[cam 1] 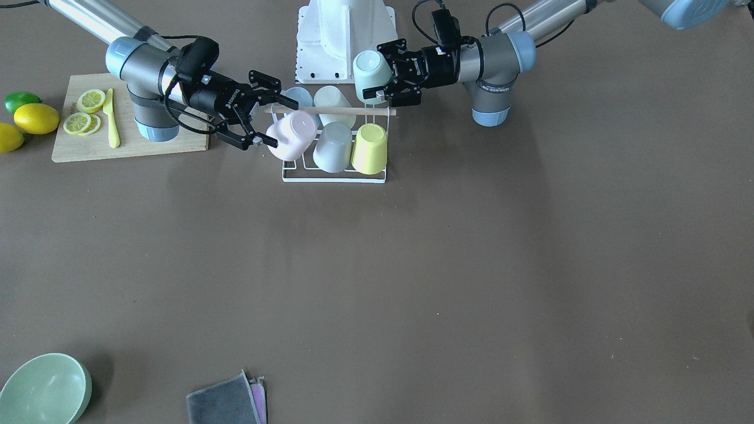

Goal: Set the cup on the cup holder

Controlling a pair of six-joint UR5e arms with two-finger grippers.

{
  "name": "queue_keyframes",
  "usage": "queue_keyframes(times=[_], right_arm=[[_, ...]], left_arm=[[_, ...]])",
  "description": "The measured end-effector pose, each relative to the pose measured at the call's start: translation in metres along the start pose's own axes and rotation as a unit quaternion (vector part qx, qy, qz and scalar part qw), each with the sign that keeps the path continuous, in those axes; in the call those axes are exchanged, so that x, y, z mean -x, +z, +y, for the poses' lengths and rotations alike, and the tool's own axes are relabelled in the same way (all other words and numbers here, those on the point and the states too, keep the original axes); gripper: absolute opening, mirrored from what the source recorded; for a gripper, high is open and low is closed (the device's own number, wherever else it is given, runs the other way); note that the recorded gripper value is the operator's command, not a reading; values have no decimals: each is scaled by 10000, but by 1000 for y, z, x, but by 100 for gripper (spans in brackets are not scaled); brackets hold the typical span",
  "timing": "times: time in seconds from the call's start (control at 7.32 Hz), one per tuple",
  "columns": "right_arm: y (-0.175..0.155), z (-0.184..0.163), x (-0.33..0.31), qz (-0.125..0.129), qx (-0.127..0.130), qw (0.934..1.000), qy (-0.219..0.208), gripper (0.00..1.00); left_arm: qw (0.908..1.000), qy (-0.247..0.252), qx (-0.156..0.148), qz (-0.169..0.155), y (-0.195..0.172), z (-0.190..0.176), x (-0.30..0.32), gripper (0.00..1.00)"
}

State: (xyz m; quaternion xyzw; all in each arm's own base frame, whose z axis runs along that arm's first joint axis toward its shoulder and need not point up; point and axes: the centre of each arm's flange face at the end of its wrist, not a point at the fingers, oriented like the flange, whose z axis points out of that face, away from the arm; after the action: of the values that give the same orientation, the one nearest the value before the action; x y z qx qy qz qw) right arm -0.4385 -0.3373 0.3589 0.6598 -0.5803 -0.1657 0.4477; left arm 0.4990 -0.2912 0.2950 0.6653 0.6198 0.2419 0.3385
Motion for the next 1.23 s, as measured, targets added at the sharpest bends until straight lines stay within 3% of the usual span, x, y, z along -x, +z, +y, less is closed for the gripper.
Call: queue_keyframes(times=[0.41, 0.55, 0.68, 0.82, 0.96, 1.09, 1.23], right_arm=[[-8, -7, -11, 17, -25, 10000, -43, 100], [-22, -12, -19, -68, 81, 9999, -102, 100], [-46, -17, -28, -260, 376, 9988, -186, 100], [-74, -25, -46, -497, 848, 9947, -287, 100], [-103, -38, -77, -703, 1441, 9864, -371, 100], [-131, -57, -115, -837, 2113, 9733, -314, 100], [-159, -77, -151, -878, 2776, 9567, -33, 100]], left_arm=[[10000, -14, 43, 19, 6, 5, -1, 0], [10000, -20, 52, 26, 8, 6, -1, 0], [10000, -24, 58, 30, 8, 7, -2, 0], [10000, -23, 62, 30, 9, 7, -2, 0], [10000, -20, 66, 29, 9, 8, -2, 35], [10000, -19, 62, 27, 10, 7, -1, 99], [10000, -22, 55, 24, 11, 7, -1, 99]])
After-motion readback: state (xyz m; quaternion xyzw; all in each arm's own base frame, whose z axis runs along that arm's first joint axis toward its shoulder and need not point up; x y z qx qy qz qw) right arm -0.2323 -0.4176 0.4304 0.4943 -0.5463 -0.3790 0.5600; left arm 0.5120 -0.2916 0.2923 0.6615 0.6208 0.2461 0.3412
